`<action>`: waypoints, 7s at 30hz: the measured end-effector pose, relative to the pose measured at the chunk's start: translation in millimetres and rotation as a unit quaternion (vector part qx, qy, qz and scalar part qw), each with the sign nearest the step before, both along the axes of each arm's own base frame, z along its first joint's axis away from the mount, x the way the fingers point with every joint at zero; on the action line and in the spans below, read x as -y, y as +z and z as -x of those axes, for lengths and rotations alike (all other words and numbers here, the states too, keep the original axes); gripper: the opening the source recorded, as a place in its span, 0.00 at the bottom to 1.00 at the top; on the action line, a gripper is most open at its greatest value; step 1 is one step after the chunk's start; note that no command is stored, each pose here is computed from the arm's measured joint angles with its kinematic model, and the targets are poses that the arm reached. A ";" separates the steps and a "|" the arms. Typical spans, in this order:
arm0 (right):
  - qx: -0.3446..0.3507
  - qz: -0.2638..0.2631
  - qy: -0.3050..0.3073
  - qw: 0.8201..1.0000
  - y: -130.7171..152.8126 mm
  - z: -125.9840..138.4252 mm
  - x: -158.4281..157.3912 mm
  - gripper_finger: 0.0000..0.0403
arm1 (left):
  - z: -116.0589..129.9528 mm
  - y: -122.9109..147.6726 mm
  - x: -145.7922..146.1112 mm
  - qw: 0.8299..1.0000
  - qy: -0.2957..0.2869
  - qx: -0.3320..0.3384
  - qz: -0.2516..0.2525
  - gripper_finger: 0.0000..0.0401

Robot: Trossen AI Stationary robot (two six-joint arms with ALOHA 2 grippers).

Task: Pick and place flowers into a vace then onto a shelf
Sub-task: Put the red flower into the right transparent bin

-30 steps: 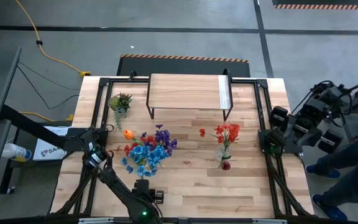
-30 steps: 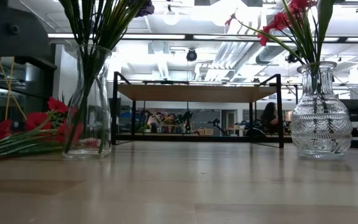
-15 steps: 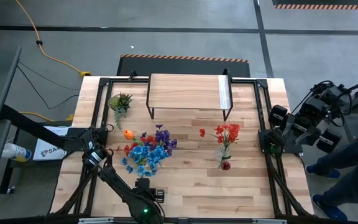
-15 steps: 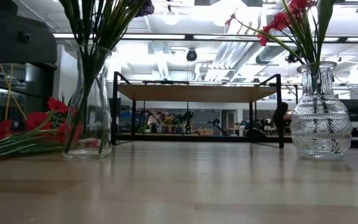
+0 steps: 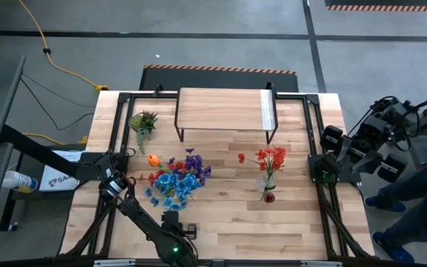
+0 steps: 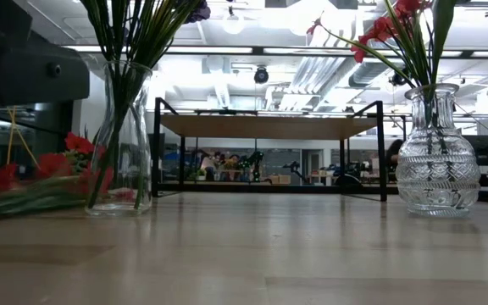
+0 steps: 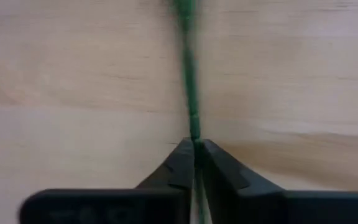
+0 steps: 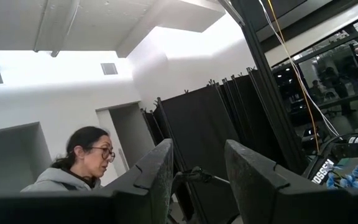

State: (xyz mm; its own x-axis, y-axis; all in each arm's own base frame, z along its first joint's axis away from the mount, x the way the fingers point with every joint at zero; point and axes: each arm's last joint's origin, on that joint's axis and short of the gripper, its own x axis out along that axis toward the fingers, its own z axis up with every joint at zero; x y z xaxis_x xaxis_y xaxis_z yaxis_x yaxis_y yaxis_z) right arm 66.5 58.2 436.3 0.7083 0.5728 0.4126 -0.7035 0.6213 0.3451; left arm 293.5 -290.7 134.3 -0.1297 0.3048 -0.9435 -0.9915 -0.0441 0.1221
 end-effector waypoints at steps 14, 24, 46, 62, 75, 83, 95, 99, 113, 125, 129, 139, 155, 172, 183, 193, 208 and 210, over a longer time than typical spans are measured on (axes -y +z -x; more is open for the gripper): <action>0.000 0.000 0.001 1.000 -0.1 -0.2 -0.2 0.34 | 3.5 0.0 -0.1 0.999 0.027 -0.038 0.020 0.09; 0.000 0.001 0.001 1.000 -0.1 -0.1 -0.2 0.34 | 7.2 0.4 -0.1 0.997 0.035 -0.064 0.024 0.07; 0.002 0.003 -0.001 1.000 0.0 0.1 0.1 0.34 | 35.0 43.1 40.0 0.994 0.009 -0.092 0.062 0.07; 0.009 0.011 -0.006 1.000 0.0 0.1 0.1 0.34 | 49.6 63.8 62.0 0.990 -0.009 -0.086 0.108 0.07; 0.010 0.011 -0.009 1.000 0.1 0.6 0.7 0.34 | 66.9 99.3 86.9 0.983 -0.045 -0.053 0.170 0.07; 0.010 0.010 -0.010 1.000 0.2 0.5 0.8 0.34 | 77.6 111.3 96.4 0.980 -0.063 -0.034 0.184 0.07; 0.001 0.002 -0.036 0.999 0.1 -0.5 2.0 0.34 | 80.9 111.1 98.2 0.975 -0.120 -0.032 0.183 0.07; -0.001 -0.002 -0.046 0.999 0.1 -0.5 2.9 0.34 | 78.6 118.0 98.4 0.972 -0.152 -0.003 0.179 0.07; 0.009 -0.010 -0.115 0.993 3.2 -1.5 6.7 0.34 | 76.6 126.7 98.9 0.944 -0.277 0.009 0.182 0.07; 0.000 -0.009 -0.152 0.988 2.6 -5.8 5.6 0.34 | 74.9 144.1 90.4 0.928 -0.342 0.076 0.128 0.07; 0.000 -0.009 -0.153 0.988 2.5 -6.2 5.2 0.34 | 71.8 144.1 88.5 0.924 -0.354 0.071 0.128 0.07; 0.005 -0.006 -0.161 0.987 3.2 -6.0 5.8 0.34 | 53.5 146.1 76.3 0.912 -0.390 0.078 0.103 0.07; 0.006 -0.007 -0.161 0.987 3.5 -5.9 5.9 0.34 | 45.0 166.1 66.4 0.895 -0.418 0.150 0.041 0.07; 0.008 -0.011 -0.174 0.985 4.3 -5.8 6.9 0.34 | 47.6 222.7 58.1 0.836 -0.462 0.291 0.054 0.07; 0.007 -0.010 -0.174 0.985 4.2 -5.9 6.9 0.34 | 57.7 296.7 32.6 0.740 -0.504 0.441 -0.058 0.07; 0.017 0.007 -0.184 0.983 4.3 -5.9 6.9 0.34 | 68.8 353.9 5.1 0.657 -0.532 0.477 -0.240 0.07; 0.060 0.095 -0.250 0.962 4.9 -16.3 -0.8 0.34 | 12.2 378.0 -73.0 0.639 -0.551 0.361 -0.397 0.07; 0.061 0.102 -0.252 0.960 4.3 -17.9 -2.3 0.34 | 7.7 385.8 -86.6 0.630 -0.553 0.363 -0.407 0.07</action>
State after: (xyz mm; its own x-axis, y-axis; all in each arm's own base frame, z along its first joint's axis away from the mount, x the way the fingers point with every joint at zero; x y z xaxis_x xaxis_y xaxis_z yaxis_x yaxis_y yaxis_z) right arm 84.5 60.5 440.7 0.8708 0.2475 0.4248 -0.3227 0.9396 0.1139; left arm 285.9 -204.1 520.1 0.9625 0.2504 -0.1045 -0.2516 0.9678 0.0022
